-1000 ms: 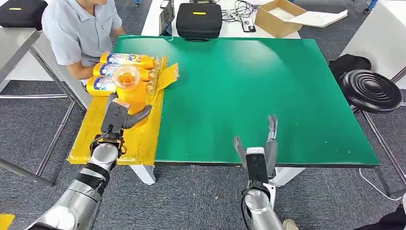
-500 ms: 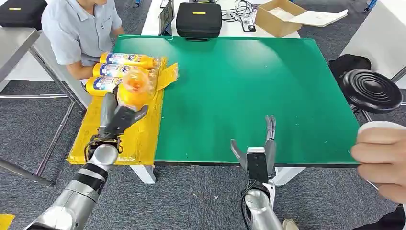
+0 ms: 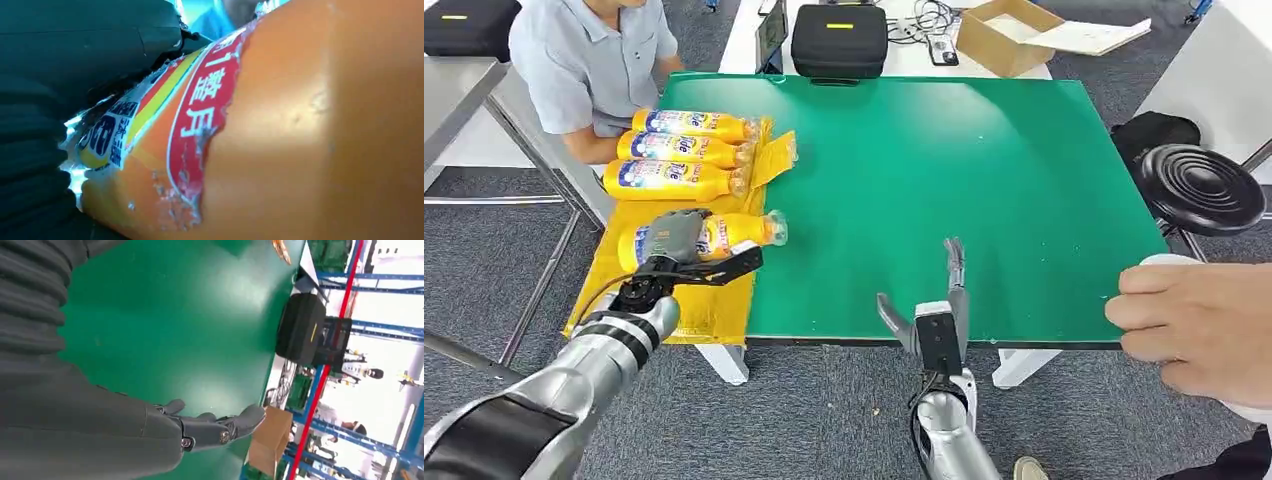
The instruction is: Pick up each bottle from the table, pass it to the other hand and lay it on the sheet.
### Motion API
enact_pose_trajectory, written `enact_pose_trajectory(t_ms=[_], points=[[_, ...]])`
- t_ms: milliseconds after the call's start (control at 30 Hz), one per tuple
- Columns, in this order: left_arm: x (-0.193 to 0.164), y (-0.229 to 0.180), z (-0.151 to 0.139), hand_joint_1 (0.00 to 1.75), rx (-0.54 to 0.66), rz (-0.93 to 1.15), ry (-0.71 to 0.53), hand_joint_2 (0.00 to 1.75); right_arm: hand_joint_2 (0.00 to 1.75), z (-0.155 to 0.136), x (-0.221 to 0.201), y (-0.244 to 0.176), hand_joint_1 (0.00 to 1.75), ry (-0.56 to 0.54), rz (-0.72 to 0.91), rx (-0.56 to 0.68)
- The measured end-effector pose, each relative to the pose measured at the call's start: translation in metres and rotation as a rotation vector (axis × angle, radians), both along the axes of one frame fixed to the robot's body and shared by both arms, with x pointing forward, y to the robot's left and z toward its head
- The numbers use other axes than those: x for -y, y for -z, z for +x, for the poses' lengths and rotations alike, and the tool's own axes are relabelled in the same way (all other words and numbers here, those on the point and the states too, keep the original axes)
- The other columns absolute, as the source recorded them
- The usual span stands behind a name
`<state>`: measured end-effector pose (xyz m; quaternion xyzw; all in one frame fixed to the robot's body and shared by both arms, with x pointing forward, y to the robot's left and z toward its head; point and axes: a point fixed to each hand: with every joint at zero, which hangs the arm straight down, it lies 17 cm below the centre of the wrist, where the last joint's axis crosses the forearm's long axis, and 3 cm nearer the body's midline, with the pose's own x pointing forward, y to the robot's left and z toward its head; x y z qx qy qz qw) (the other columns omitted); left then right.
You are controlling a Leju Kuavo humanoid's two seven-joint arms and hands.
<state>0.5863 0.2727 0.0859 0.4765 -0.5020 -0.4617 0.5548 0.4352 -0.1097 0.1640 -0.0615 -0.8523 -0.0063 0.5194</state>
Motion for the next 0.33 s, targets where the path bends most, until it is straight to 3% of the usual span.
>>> enact_pose_trajectory(t_ms=[333], points=[[-0.024, 0.015, 0.0, 1.75, -0.079, 0.042, -0.038, 1.75, 1.75, 0.0, -0.007, 0.008, 0.0, -0.019, -0.002, -0.022]])
